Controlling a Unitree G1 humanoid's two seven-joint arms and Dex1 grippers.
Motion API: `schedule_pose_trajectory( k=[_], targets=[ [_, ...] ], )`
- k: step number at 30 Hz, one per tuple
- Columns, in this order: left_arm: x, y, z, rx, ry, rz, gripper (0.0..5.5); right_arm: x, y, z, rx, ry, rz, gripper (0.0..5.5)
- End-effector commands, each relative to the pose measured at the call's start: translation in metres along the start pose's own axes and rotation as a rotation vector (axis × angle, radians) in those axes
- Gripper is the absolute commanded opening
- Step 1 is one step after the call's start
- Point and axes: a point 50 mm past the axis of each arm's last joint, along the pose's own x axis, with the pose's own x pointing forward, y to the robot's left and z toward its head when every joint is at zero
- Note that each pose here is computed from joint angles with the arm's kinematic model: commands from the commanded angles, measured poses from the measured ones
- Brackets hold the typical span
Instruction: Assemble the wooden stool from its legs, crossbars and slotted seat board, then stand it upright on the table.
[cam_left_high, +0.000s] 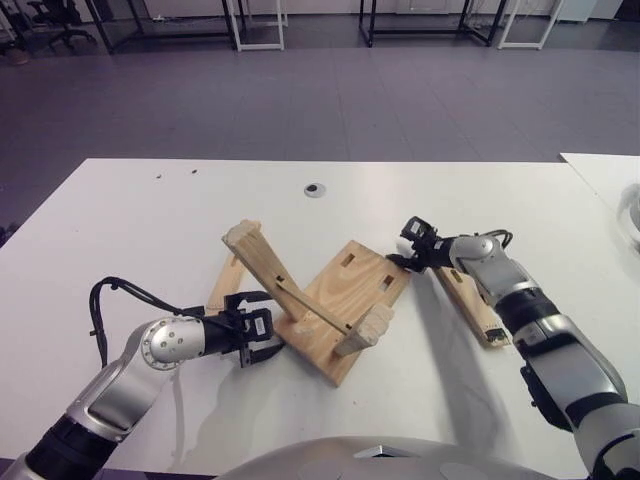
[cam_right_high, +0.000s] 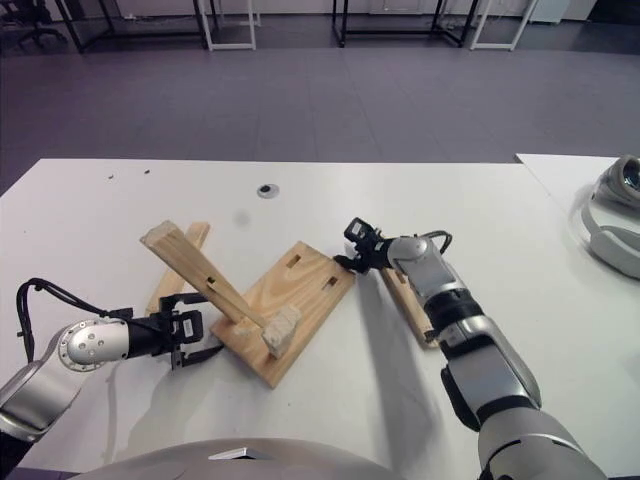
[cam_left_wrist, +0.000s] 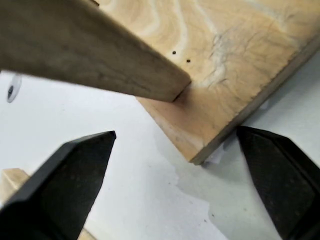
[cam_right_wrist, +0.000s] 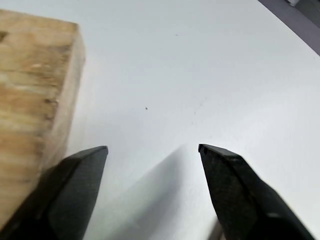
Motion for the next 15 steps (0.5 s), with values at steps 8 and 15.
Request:
schedule_pose_trajectory(
  k=[8, 15],
  targets=[
    [0.062, 0.085, -0.023, -0.069, 0.051, 0.235, 4.48, -0.084, 0.033, -0.006, -0.085, -0.051, 0.175, 3.41],
    [-0.005, 0.064, -0.014, -0.22, -0.191, 0.183, 4.48, -0.05, -0.007, 0.015, 0.027, -0.17, -0.11, 3.41]
  ],
)
